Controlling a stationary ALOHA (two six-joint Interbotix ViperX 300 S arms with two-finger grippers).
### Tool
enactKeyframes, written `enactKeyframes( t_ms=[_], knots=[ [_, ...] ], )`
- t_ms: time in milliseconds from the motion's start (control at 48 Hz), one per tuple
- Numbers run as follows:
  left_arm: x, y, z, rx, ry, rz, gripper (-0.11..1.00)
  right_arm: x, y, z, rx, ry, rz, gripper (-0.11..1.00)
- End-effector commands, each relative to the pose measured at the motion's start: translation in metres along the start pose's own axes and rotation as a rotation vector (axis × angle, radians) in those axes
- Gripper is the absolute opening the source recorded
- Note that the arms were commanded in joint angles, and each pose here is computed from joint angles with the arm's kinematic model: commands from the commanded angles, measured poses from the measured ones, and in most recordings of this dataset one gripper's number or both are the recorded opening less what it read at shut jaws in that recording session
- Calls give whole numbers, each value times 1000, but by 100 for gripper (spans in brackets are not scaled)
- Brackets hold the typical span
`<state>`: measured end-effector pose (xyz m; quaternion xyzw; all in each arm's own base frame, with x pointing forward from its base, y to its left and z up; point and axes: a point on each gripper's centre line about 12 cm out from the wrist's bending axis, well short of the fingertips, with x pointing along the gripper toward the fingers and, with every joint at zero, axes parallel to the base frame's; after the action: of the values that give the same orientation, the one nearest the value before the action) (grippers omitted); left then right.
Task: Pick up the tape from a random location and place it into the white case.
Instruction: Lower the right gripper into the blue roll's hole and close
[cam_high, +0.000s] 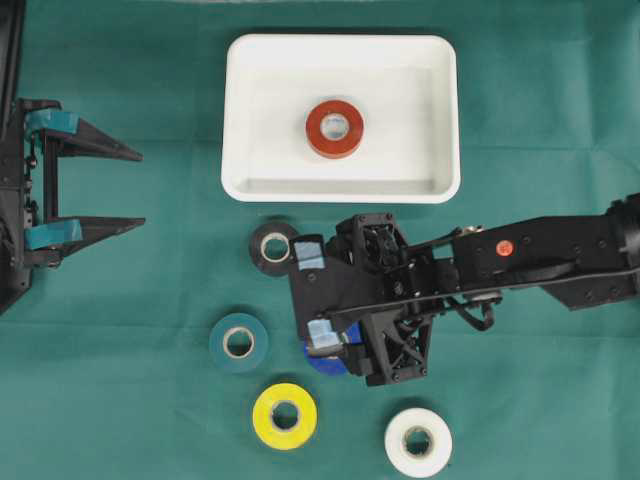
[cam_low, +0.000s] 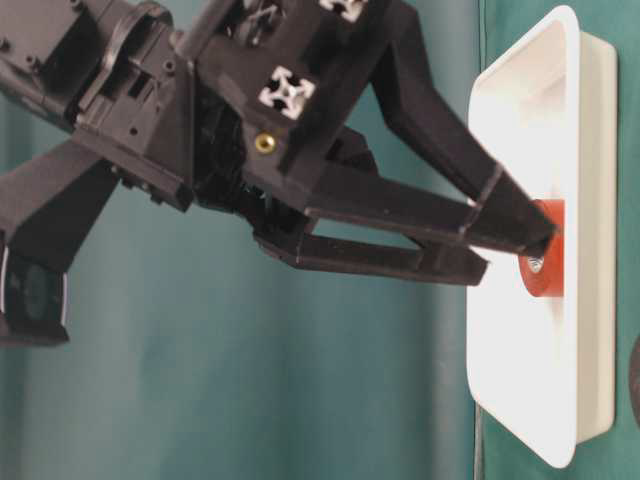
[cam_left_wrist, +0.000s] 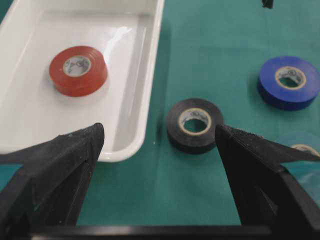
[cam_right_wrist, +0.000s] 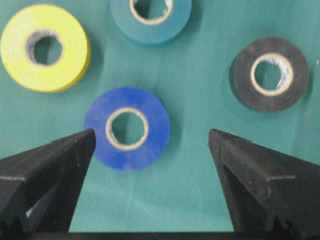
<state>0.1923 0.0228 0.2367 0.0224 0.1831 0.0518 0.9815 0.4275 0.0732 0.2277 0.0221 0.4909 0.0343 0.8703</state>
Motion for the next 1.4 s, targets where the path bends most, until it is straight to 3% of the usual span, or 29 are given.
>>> enactKeyframes(
  t_ms=[0,1376],
  knots=[
    [1,0,4,-2,-11,-2,98,-10,4,10,-7,-27,4,91],
    [1,0,4,-4,-12,-2,98,-8,1,9,-26,-23,-16,91]
  ],
)
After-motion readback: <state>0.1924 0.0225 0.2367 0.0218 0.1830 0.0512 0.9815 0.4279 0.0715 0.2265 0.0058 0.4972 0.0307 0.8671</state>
